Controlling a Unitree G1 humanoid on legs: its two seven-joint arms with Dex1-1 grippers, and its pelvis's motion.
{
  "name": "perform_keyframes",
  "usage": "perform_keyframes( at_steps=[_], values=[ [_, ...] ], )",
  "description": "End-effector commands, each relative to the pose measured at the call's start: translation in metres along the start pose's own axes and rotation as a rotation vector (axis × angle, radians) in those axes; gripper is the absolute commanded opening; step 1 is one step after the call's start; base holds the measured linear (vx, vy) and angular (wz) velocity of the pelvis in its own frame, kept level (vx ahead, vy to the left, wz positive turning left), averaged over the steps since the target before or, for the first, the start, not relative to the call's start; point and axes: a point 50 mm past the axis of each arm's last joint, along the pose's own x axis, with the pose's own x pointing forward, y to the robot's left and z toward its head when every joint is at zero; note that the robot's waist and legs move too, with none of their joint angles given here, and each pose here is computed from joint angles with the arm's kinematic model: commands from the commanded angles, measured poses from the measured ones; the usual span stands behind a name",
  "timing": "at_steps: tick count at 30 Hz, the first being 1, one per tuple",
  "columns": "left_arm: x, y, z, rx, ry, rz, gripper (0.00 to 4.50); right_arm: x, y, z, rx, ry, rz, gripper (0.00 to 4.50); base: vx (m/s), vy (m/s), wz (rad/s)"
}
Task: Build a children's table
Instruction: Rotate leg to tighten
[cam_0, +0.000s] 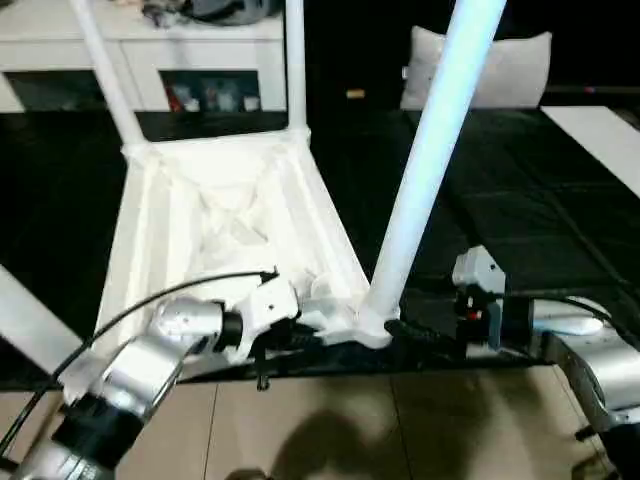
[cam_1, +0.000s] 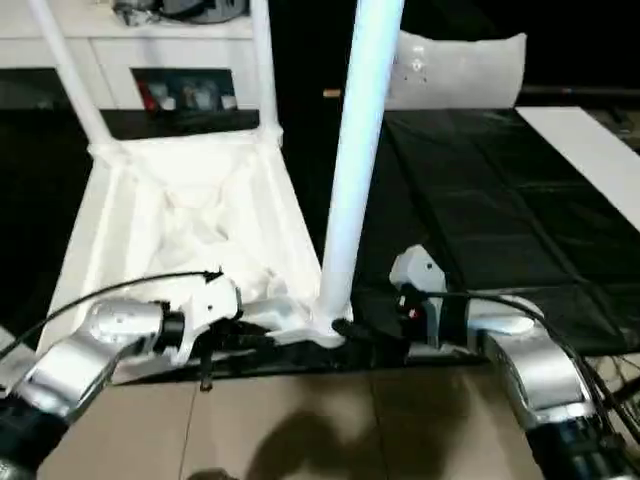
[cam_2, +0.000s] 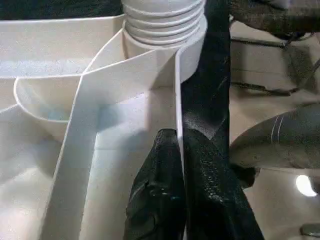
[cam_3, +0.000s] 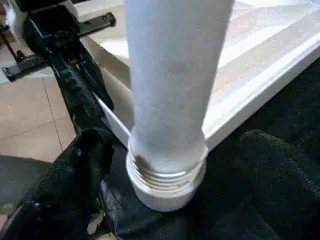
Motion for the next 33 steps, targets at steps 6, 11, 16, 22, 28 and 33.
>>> perform_keyframes(
  at_steps=[6, 11, 16, 22, 28, 33],
  values=[
    [0.014, 0.001, 0.024, 0.179, -0.101, -0.098, 0.04, -0.006, 0.001, 0.006, -0.013, -0.024, 0.006, 4.5, 0.0, 0.0, 0.0],
    [0.021, -0.008, 0.021, 0.276, -0.085, -0.192, 0.04, -0.009, 0.004, 0.003, -0.001, -0.024, 0.008, 4.5, 0.0, 0.0, 0.0],
    [0.012, 0.0, 0.01, 0.235, -0.057, -0.148, 0.04, -0.006, 0.007, 0.002, 0.007, -0.022, 0.03, 4.5, 0.0, 0.0, 0.0],
    [0.001, 0.012, -0.001, 0.063, -0.063, -0.08, 0.04, -0.003, 0.005, 0.003, 0.004, -0.018, 0.034, 4.5, 0.0, 0.0, 0.0],
    [-0.007, 0.013, -0.006, 0.009, -0.04, -0.146, 0.01, 0.001, -0.003, 0.003, -0.002, -0.015, 0.055, 4.31, 0.0, 0.0, 0.0],
    [-0.007, 0.014, -0.004, 0.024, -0.03, -0.14, 0.0, 0.012, -0.007, 0.002, 0.02, -0.02, 0.125, 3.92, 0.0, 0.0, 0.0]
  ],
)
